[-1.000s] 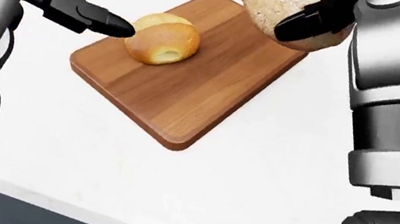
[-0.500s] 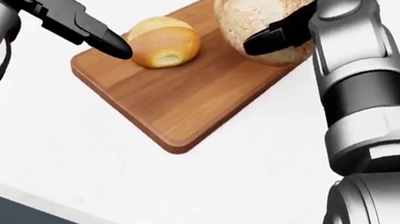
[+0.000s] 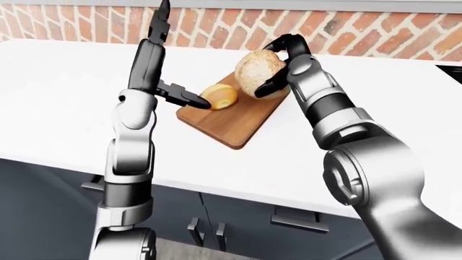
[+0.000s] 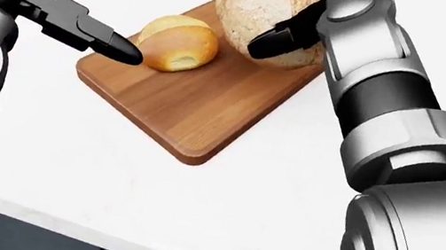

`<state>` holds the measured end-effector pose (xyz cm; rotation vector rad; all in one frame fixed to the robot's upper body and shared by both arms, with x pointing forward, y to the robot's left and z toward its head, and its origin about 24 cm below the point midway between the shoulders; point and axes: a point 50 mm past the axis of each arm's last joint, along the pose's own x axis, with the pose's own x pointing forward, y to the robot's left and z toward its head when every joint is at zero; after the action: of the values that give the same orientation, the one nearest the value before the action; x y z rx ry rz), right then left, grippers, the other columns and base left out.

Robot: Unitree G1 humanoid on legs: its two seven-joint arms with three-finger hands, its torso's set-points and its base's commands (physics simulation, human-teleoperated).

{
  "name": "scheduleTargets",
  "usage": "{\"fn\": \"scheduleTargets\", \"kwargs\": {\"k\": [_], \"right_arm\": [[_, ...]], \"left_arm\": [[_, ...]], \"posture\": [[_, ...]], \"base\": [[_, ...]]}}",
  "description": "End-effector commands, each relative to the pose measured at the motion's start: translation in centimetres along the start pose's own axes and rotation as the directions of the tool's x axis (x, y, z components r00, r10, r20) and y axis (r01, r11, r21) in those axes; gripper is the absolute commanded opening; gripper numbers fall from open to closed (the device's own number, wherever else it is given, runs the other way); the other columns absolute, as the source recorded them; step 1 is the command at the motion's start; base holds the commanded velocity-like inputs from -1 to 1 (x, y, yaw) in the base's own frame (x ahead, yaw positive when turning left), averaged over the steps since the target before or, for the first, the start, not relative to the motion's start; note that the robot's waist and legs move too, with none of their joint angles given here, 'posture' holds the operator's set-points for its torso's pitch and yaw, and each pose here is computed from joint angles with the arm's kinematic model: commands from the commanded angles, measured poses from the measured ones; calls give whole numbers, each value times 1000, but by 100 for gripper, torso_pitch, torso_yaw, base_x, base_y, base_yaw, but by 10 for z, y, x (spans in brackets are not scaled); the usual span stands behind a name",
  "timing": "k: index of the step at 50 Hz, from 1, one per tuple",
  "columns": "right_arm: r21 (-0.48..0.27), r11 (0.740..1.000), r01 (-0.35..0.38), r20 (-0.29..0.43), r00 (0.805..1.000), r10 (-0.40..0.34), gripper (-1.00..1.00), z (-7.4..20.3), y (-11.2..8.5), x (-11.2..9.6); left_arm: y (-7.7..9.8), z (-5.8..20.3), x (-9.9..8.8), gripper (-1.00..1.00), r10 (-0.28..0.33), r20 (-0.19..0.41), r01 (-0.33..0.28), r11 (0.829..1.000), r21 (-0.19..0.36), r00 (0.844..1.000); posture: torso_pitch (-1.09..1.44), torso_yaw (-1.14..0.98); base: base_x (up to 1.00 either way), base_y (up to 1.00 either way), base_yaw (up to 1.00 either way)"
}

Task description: Place all breads on the cutting board.

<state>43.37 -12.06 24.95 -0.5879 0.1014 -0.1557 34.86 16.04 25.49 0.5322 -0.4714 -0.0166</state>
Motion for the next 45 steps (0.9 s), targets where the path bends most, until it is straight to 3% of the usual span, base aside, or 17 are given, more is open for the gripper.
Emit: {"fn": "scheduleTargets", "kwargs": {"k": [1, 5, 7, 8, 12, 15, 20, 22, 23, 32, 45], "right_arm": [[19, 998, 55, 102, 993, -57, -100, 27, -15, -3], [20, 998, 56, 107, 993, -58, -100, 29, -14, -4], [19, 998, 59, 103, 993, -61, -62, 27, -14, -3], [18, 998, 58, 103, 993, -60, -55, 27, -14, -3], [18, 998, 53, 101, 993, -55, -54, 26, -12, -3], [12, 999, 51, 100, 994, -52, -29, 25, -12, -3], [8, 999, 43, 99, 994, -44, -25, 23, -10, -3], [5, 999, 33, 100, 994, -34, 22, 22, -9, -3], [5, 999, 32, 101, 994, -32, 23, 22, -8, -3], [3, 1000, 0, 119, 993, 0, 92, 21, -4, -3], [-8, 1000, 4, 115, 993, -4, 100, 18, -11, -1]], "left_arm": [[10, 19, 3, 100, 43, 88, -44, 999, 12, 995], [10, 20, 3, 100, 44, 93, -45, 999, 11, 995], [10, 21, 2, 100, 45, 94, -46, 999, 12, 995], [10, 21, 2, 100, 45, 95, -46, 999, 12, 994], [11, 21, 3, 100, 48, 97, -49, 999, 13, 994], [11, 21, 3, 100, 49, 98, -51, 999, 13, 994], [12, 22, 3, 100, 54, 101, -56, 998, 12, 993], [12, 22, 3, 100, 56, 102, -58, 998, 13, 993], [12, 22, 3, 100, 56, 102, -58, 998, 13, 993], [12, 20, 3, 100, 66, 98, -68, 998, 17, 993], [8, 16, 4, 100, 65, 95, -67, 998, 19, 993]], "posture": [[0, 0], [0, 0], [0, 0], [0, 0], [0, 0], [0, 0], [0, 0], [0, 0], [0, 0], [0, 0], [0, 0]], "base": [[0, 0, 0], [0, 0, 0], [0, 0, 0], [0, 0, 0], [0, 0, 0], [0, 0, 0], [0, 0, 0], [0, 0, 0], [0, 0, 0], [0, 0, 0], [0, 0, 0]]}}
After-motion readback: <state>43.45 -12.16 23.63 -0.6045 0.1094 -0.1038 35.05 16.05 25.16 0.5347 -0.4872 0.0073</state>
